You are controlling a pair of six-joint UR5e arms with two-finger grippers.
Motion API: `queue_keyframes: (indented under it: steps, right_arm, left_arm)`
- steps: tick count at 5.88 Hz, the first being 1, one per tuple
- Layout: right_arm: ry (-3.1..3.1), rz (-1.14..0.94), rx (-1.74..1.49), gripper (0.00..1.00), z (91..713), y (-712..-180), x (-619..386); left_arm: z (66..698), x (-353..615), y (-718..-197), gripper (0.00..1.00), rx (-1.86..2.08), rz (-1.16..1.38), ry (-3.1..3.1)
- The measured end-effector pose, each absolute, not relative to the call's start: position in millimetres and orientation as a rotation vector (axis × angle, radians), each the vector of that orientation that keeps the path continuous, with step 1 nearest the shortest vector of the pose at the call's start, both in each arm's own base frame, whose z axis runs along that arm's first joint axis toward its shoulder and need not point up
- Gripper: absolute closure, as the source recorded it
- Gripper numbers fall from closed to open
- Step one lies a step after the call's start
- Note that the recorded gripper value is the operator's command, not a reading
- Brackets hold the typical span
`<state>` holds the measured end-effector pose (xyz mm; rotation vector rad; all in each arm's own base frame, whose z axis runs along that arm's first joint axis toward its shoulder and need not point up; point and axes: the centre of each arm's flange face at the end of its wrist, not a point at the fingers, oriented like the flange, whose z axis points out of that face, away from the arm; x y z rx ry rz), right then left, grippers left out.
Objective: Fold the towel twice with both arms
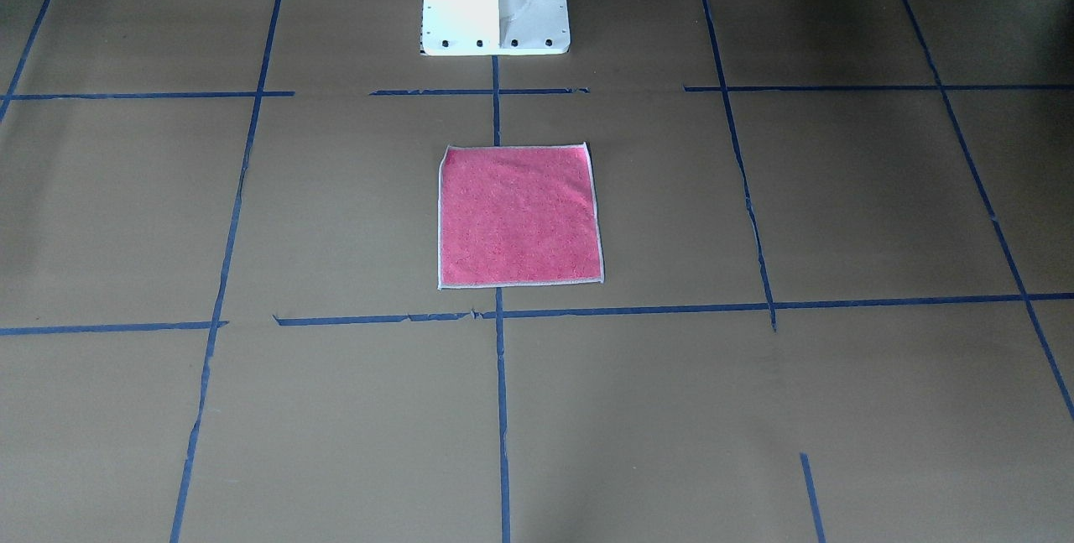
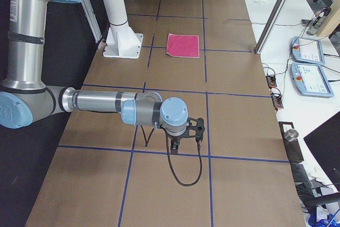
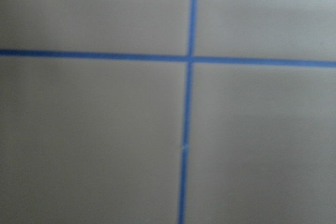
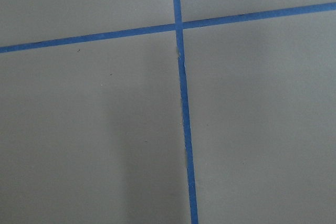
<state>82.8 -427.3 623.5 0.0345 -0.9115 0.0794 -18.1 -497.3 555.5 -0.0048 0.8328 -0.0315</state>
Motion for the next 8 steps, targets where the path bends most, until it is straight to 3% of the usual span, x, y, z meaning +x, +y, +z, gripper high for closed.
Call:
queue_keyframes:
  steps: [4, 6, 8]
  right_arm:
    - [-0.950, -0.001, 0.080, 0.00, 520, -514, 9]
    - [-0.988, 0.058, -0.004, 0.00, 439, -528, -81]
    - [-0.968, 0.100, -0.031, 0.00, 362, -512, -173]
  left_arm:
    - [347, 213, -484, 0.00, -0.128, -0.152, 0.913]
    - [263, 363, -432, 0.00, -0.190, -0.252, 0.883]
    - [248, 471, -386, 0.17, -0.196, -0.328, 0.874]
